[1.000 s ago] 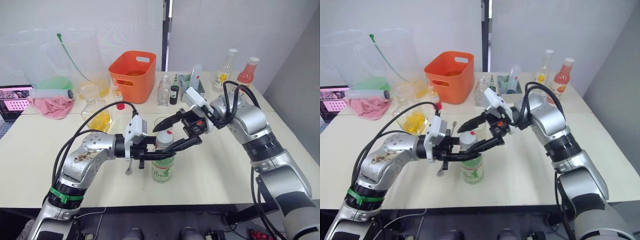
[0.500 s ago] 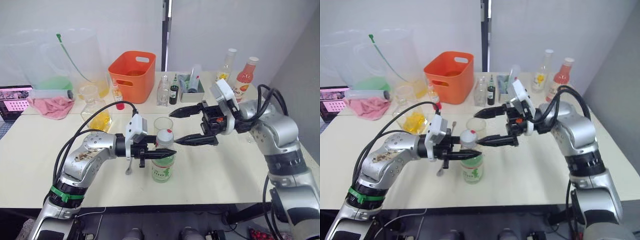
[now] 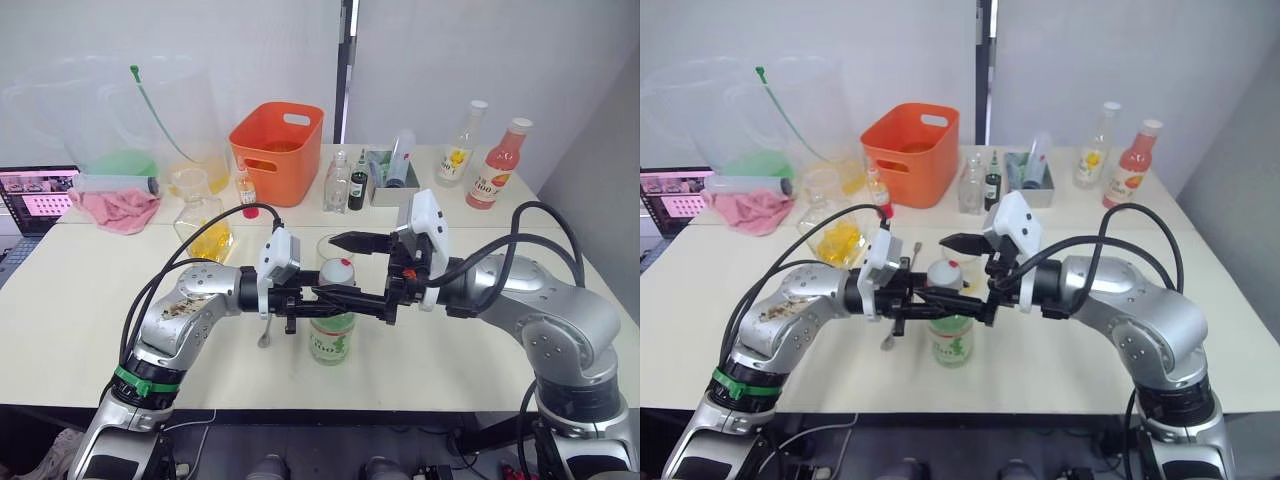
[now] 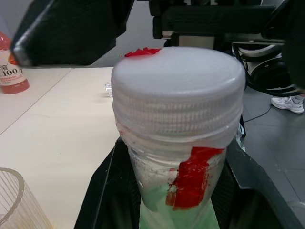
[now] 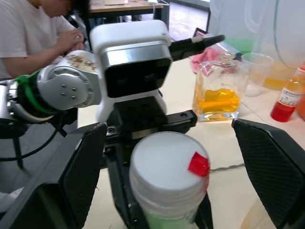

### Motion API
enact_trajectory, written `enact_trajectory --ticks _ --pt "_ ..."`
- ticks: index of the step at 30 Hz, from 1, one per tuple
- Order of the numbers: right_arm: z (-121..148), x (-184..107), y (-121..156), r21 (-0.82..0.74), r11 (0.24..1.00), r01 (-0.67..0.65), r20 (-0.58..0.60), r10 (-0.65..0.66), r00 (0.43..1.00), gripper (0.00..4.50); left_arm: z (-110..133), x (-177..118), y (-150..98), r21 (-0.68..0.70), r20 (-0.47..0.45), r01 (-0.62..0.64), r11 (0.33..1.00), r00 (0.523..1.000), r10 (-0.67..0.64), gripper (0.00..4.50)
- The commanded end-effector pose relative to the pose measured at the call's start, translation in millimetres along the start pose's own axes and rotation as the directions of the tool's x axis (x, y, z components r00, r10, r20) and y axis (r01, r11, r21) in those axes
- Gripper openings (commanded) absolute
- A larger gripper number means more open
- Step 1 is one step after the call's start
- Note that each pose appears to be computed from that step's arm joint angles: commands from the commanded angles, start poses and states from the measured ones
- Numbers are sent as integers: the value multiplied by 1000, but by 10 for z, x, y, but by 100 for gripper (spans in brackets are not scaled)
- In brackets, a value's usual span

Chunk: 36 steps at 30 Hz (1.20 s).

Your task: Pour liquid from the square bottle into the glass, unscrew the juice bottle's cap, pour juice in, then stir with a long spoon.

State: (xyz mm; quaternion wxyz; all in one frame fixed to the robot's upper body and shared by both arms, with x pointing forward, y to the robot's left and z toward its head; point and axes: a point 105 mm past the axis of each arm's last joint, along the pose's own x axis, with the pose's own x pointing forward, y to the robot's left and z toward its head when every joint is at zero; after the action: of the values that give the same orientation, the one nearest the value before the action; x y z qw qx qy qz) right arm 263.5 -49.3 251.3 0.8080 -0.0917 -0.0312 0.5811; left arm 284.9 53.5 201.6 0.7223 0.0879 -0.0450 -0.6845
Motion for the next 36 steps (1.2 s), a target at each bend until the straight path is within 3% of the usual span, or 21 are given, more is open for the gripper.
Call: enact_trajectory --ticks 1,7,13,15,19,24,27,29,34,36 --pt "89 -10 30 -26 1000 10 34 -9 999 371 -97 32 9 -23 -32 6 1000 999 -7 142" --pt "20 -17 51 -49 999 -25 -8 24 1000 170 -100 36 -1 -20 -34 7 1000 999 -7 142" --pt "-37 -22 90 -94 984 -155 -46 151 988 169 -100 12 4 -12 -45 -18 1000 999 17 142" --pt "-64 -6 103 -108 962 -251 -48 248 968 169 -107 3 0 -18 -52 -20 1000 998 19 142" --pt "-47 68 32 -215 811 -544 -94 538 838 169 -97 -34 -84 -15 -64 -16 1000 998 15 142" --pt "10 118 -135 -216 713 -667 -132 655 744 169 -88 -63 -124 -12 -75 -29 999 997 28 142" --pt "81 165 -207 -214 696 -686 -138 673 726 169 -78 -82 -137 -5 -81 -40 999 996 40 142" --pt "130 168 -243 -214 696 -686 -137 674 726 273 -68 -95 -148 -4 -81 -48 999 996 48 142" --pt "282 16 -239 -249 698 -671 -127 664 737 436 -109 -148 -186 -16 -91 -53 998 995 52 142" --pt "302 -45 -244 -261 714 -650 -129 641 756 446 -112 -155 -174 -16 -90 -58 998 994 56 142"
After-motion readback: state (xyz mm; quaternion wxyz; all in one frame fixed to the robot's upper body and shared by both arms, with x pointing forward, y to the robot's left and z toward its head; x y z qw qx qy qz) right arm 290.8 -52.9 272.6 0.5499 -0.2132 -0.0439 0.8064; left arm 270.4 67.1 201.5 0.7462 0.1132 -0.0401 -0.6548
